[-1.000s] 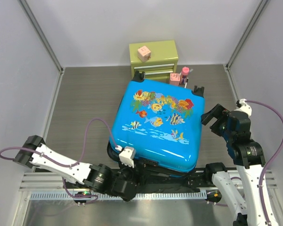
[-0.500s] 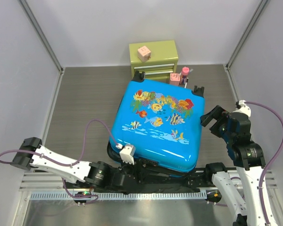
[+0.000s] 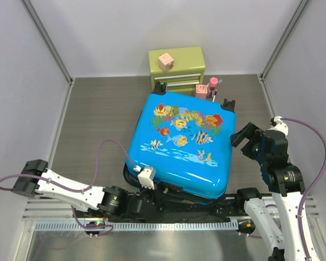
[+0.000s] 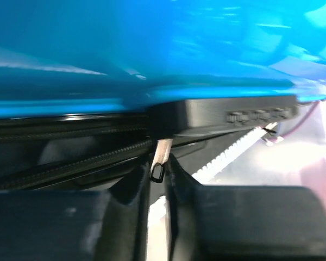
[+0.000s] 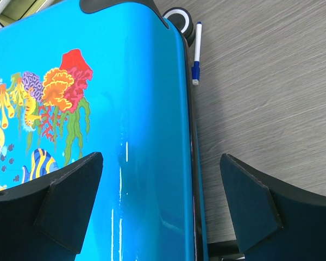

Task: Pack the luggage
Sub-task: Zip the luggage at the center of the board.

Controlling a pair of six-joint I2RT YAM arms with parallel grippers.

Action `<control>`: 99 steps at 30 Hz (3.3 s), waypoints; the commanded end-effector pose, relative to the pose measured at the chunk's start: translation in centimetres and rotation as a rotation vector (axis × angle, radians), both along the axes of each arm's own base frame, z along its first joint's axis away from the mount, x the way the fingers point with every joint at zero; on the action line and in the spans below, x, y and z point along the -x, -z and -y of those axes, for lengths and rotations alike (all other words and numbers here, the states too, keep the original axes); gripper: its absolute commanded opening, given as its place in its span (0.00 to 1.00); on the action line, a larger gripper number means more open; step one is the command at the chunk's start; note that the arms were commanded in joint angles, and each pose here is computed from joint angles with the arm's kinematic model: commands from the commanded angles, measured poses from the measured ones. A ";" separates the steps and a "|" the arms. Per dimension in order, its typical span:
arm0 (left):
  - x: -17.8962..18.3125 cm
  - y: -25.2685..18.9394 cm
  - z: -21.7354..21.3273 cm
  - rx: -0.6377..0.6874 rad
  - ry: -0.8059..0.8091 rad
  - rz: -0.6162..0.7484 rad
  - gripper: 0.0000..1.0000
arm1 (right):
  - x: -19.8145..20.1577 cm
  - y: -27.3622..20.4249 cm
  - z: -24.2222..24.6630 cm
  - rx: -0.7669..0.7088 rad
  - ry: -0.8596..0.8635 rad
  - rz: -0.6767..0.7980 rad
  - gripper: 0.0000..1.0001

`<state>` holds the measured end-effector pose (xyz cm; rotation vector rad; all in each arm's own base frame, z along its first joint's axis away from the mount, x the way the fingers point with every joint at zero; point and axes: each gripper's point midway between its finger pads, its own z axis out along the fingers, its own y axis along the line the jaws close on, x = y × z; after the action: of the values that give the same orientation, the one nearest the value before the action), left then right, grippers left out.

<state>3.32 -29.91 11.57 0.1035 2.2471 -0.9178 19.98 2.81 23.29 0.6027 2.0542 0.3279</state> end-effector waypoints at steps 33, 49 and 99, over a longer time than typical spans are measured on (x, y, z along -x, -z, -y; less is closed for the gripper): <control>-3.0 -1.5 -6.0 -0.126 -0.175 0.146 0.00 | 1.5 -6.3 -1.0 0.024 -0.108 0.134 0.87; -3.4 -1.5 -6.1 -0.093 -0.182 0.161 0.00 | 0.3 -10.6 -8.1 -0.160 -0.484 0.299 0.78; -2.7 1.0 -5.9 -0.059 -0.151 0.103 0.00 | -18.8 8.0 -0.6 0.114 0.024 -0.322 0.72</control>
<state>4.12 -25.52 11.61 0.0097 2.2194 -0.8578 38.99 2.31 16.54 0.6902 2.2934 0.0737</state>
